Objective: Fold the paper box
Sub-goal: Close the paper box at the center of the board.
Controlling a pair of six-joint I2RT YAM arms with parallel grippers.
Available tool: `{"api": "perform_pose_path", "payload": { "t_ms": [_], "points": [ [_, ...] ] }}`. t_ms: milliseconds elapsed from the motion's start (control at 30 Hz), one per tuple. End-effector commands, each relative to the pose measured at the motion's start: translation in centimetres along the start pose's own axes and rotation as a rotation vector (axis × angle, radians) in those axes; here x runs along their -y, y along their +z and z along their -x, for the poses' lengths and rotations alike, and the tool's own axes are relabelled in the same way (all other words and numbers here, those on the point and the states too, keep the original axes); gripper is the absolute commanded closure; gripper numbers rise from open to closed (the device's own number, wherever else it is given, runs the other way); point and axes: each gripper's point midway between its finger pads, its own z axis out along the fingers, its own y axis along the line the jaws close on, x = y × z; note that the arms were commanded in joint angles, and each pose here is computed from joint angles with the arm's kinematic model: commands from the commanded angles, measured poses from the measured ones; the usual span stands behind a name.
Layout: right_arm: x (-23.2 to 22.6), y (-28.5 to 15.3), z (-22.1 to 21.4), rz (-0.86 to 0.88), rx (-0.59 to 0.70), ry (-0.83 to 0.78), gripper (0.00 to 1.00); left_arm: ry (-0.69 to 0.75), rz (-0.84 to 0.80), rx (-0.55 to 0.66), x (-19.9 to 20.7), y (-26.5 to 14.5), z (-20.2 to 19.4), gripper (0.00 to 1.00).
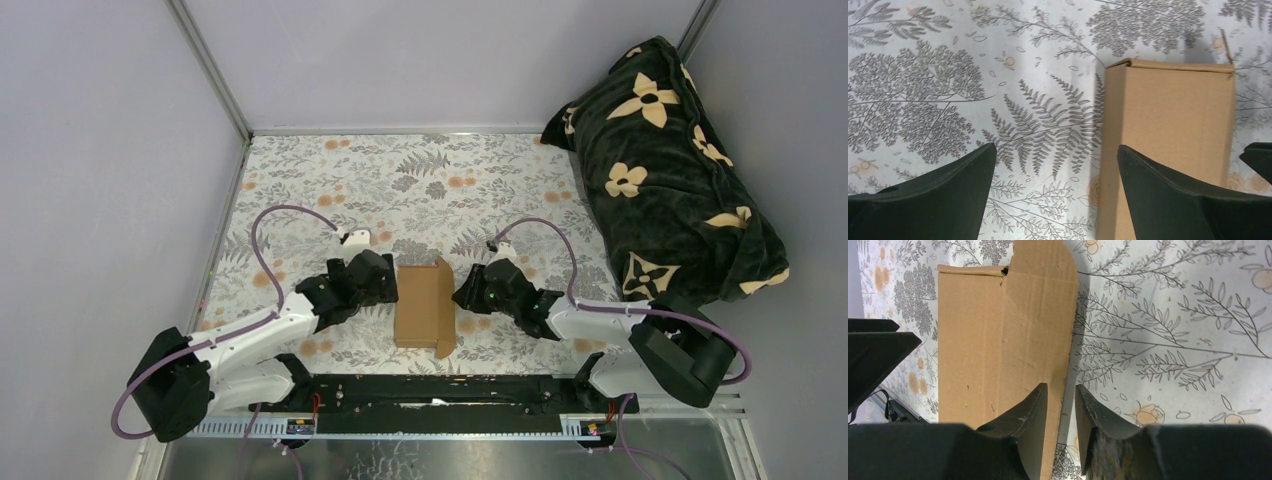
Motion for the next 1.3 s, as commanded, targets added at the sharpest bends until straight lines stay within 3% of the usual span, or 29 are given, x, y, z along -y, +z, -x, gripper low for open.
{"api": "perform_pose_path", "payload": {
  "t_ms": [0, 233, 867, 1267],
  "points": [
    [-1.9, 0.6, 1.4, 0.048, 0.008, -0.069, 0.66, -0.077, 0.106, 0.013, -2.3, 0.4, -0.3, 0.04],
    [-1.9, 1.6, 0.8, 0.036, -0.037, -0.108, 0.66, -0.081, 0.116, -0.031, -2.3, 2.1, -1.2, 0.06],
    [-2.6, 0.7, -2.5, 0.151, -0.097, -0.114, 0.71, 0.085, -0.107, -0.105, 7.2, 10.0, 1.3, 0.07],
    [-3.9, -0.2, -2.9, 0.190, -0.104, -0.170, 0.69, 0.156, -0.257, -0.027, 12.1, 12.7, 7.9, 0.07]
  ]
}}
